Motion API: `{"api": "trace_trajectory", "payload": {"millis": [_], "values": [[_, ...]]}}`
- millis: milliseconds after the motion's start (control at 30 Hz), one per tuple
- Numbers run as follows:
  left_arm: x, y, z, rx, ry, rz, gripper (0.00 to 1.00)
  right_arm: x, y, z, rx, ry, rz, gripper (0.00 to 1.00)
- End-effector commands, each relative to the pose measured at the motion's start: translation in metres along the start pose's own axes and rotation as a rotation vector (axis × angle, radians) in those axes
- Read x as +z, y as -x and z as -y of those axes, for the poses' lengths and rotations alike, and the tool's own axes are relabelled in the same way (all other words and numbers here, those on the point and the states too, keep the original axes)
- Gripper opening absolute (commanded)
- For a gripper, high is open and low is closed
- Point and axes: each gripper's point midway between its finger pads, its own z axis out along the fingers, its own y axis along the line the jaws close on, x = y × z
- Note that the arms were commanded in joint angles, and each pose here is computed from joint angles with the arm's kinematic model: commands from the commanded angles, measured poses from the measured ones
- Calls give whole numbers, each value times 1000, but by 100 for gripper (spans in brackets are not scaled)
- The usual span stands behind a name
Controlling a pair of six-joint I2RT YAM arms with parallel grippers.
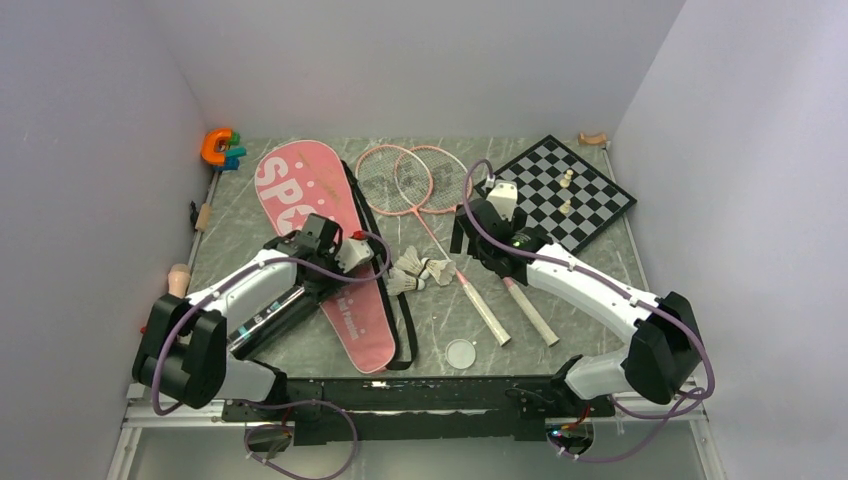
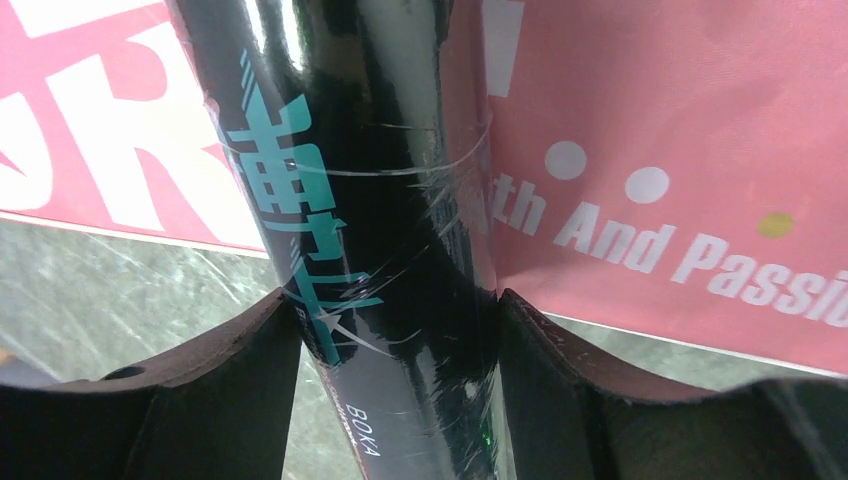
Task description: Pack up the badminton gear
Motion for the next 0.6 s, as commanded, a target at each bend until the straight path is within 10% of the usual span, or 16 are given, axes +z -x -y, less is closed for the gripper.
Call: {"api": "trace_trajectory", "payload": {"millis": [0, 200, 567], "values": [[11, -4, -6, 105, 79, -5, 53, -8, 2, 3, 42, 4, 14, 100], [19, -19, -2, 130, 93, -35, 97, -9, 0, 1, 55, 19, 4, 100], [0, -34, 1, 155, 112, -33, 95, -3, -12, -1, 46, 9, -44, 100]]}}
